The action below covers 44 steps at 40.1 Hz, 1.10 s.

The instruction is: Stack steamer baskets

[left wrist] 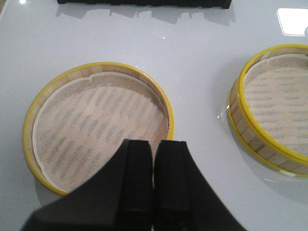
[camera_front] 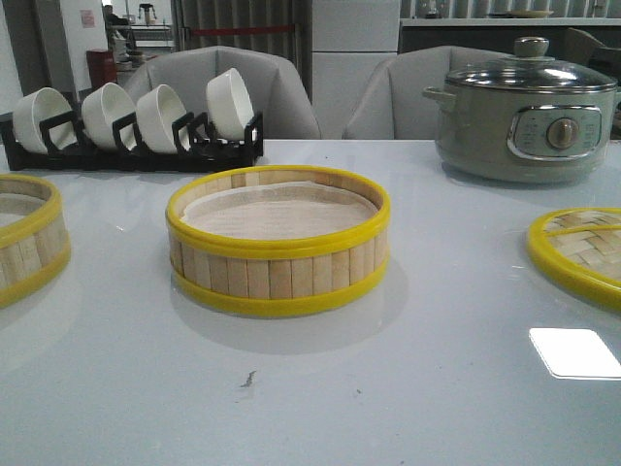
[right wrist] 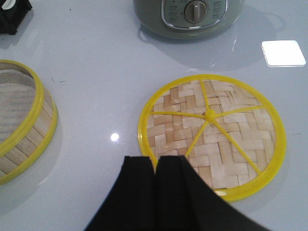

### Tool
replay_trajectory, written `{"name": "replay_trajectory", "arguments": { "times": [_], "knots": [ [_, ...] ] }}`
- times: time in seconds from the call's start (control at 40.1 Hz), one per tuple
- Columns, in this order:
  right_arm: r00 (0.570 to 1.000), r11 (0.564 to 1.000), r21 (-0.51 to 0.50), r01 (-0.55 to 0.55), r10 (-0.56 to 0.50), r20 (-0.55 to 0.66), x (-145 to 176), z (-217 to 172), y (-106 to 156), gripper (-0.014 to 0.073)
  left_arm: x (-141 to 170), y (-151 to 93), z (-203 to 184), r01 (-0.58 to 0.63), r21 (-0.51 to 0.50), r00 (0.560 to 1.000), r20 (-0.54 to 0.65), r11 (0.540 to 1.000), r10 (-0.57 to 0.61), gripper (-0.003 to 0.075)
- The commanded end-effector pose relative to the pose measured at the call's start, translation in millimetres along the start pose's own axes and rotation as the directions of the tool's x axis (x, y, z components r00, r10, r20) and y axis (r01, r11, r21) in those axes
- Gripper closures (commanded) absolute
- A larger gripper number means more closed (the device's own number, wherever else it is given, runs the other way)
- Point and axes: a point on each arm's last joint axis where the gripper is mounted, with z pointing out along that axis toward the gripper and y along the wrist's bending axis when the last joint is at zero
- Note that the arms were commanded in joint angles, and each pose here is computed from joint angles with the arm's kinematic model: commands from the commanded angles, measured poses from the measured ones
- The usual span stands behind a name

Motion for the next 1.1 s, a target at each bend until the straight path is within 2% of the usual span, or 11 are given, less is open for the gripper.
{"name": "replay_trajectory", "arguments": {
  "times": [0.0,0.05,0.1,0.15,0.224,0.299,0.399,0.549,0.673,0.823,1.072],
  "knots": [
    [0.996,1.0,-0.007,0.014,-0.013,0.085,-16,-5,2,0.0508,-12,-3,-11,0.007,0.017,0.995,0.099,1.0,-0.009,0.0634],
    [0.998,1.0,-0.005,0.013,-0.013,0.066,-14,-5,2,0.0442,-11,-3,-11,0.007,0.016,0.996,0.084,1.0,-0.009,0.0624],
    [0.999,1.0,-0.003,0.013,-0.013,0.049,-13,-5,2,0.0315,-9,-3,-8,0.008,0.015,0.999,0.051,1.0,-0.008,0.0602],
    [0.999,1.0,-0.002,0.013,-0.013,0.039,-12,-5,2,0.0213,-6,-2,-3,0.008,0.012,1.0,0.002,1.0,-0.008,0.0556],
    [0.999,1.0,-0.001,0.013,-0.013,0.032,-11,-5,2,0.0138,-3,-2,6,0.004,0.01,0.999,-0.046,1.0,-0.004,0.0459],
    [0.999,1.0,-0.001,0.013,-0.013,0.029,-11,-5,1,0.0139,-2,-2,17,0.002,0.005,0.996,-0.086,1.0,-0.002,0.0363],
    [1.0,1.0,0.0,0.013,-0.013,0.022,-10,-5,1,0.0139,-3,-2,35,0.003,0.003,0.994,-0.113,1.0,-0.002,0.0305],
    [1.0,1.0,0.002,0.013,-0.013,0.005,-9,-5,1,0.0139,-4,-3,67,0.024,0.013,0.99,-0.139,1.0,-0.022,0.0306],
    [1.0,1.0,0.003,0.013,-0.013,0.0,-8,-5,1,0.0139,-5,-9,91,0.089,0.053,0.987,-0.142,0.995,-0.081,0.0307],
    [1.0,1.0,0.003,0.013,-0.013,-0.006,-8,-5,1,0.0139,-8,-18,116,0.052,0.076,0.993,-0.113,0.996,-0.044,0.0307],
    [1.0,1.0,0.003,0.013,-0.013,-0.005,-8,-5,1,0.0139,-12,-22,163,0.026,0.067,0.98,-0.196,0.997,-0.013,0.0307]
  ]
}}
